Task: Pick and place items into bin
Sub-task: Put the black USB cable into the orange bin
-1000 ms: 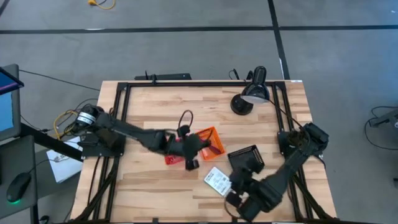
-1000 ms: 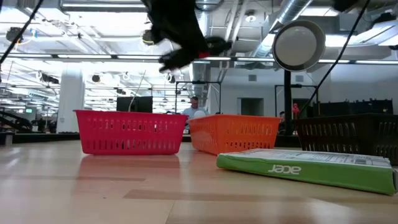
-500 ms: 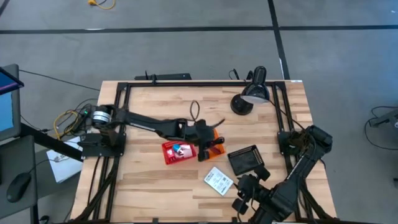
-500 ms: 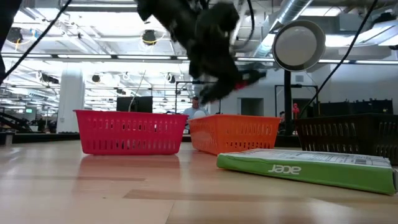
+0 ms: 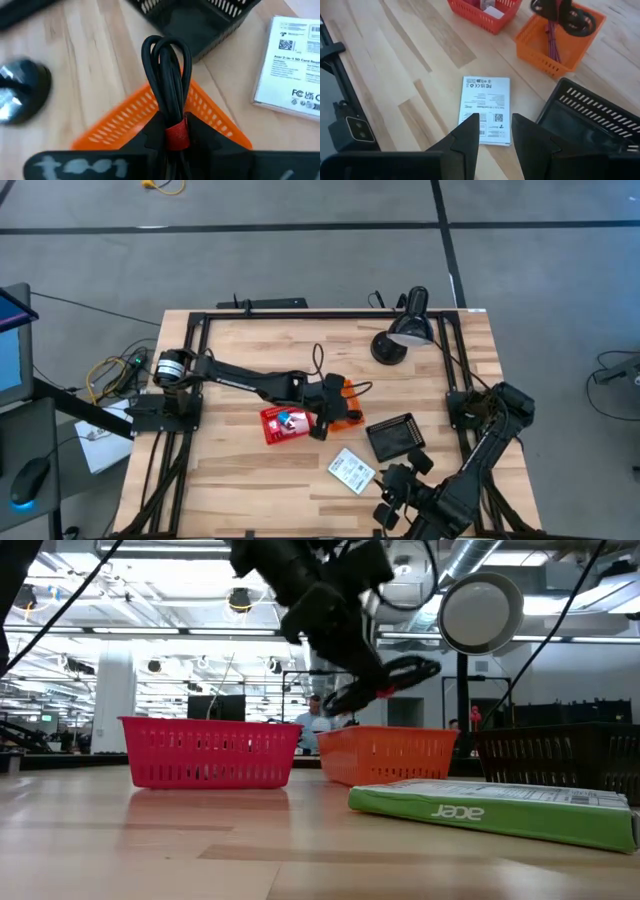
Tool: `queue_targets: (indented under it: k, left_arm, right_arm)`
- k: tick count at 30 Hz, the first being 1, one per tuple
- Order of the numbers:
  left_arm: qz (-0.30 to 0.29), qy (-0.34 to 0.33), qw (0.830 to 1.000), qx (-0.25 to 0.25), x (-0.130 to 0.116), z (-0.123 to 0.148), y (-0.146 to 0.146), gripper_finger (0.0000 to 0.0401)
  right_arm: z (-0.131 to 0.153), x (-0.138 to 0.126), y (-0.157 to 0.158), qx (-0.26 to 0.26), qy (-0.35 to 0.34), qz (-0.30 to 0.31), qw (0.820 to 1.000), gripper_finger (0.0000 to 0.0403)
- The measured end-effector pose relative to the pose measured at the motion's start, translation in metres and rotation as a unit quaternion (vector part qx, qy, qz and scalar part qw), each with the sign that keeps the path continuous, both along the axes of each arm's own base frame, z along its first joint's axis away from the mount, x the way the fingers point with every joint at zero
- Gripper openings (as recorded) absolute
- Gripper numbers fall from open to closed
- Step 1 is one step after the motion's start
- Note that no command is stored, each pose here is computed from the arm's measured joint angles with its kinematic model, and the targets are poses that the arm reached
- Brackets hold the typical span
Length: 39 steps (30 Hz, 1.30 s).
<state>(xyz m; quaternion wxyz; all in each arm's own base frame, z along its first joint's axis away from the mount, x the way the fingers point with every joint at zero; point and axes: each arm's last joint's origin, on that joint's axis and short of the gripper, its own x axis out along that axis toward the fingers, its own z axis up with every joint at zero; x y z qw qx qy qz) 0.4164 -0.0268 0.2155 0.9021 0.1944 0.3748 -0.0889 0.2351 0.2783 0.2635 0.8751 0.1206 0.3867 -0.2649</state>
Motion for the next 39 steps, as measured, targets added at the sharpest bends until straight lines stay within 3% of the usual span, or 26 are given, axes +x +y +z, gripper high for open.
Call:
queue_targets:
  k: [4,8,11,20,28,39]
  left_arm:
    - [-0.058,-0.004,0.997,0.06,0.005,0.02,0.0,0.0031]
    - [-0.142,0.039,0.974,0.171,0.0,0.023,0.0,0.0033]
    - [-0.166,0.065,0.961,0.212,-0.004,0.016,0.0,0.0034]
    - [-0.144,0.066,0.967,0.199,-0.003,-0.013,0.001,0.0034]
    - [-0.115,0.084,0.963,0.228,0.009,-0.041,0.003,0.0036]
    - [-0.093,0.065,0.96,0.255,0.013,-0.039,-0.002,0.0088]
  right_arm:
    - [0.0,0.0,0.0,0.0,0.0,0.0,1.0,0.0108]
    - [0.0,0.0,0.0,-0.003,0.003,0.003,1.0,0.0108]
    - [0.0,0.0,0.0,-0.003,0.003,0.003,1.0,0.0108]
    - [0.0,0.0,0.0,-0.002,0.002,0.003,1.0,0.0108]
    - [0.001,-0.003,0.006,0.005,-0.002,0.018,1.0,0.0108]
    - [0.0,-0.007,0.008,0.002,-0.002,0.024,1.0,0.0108]
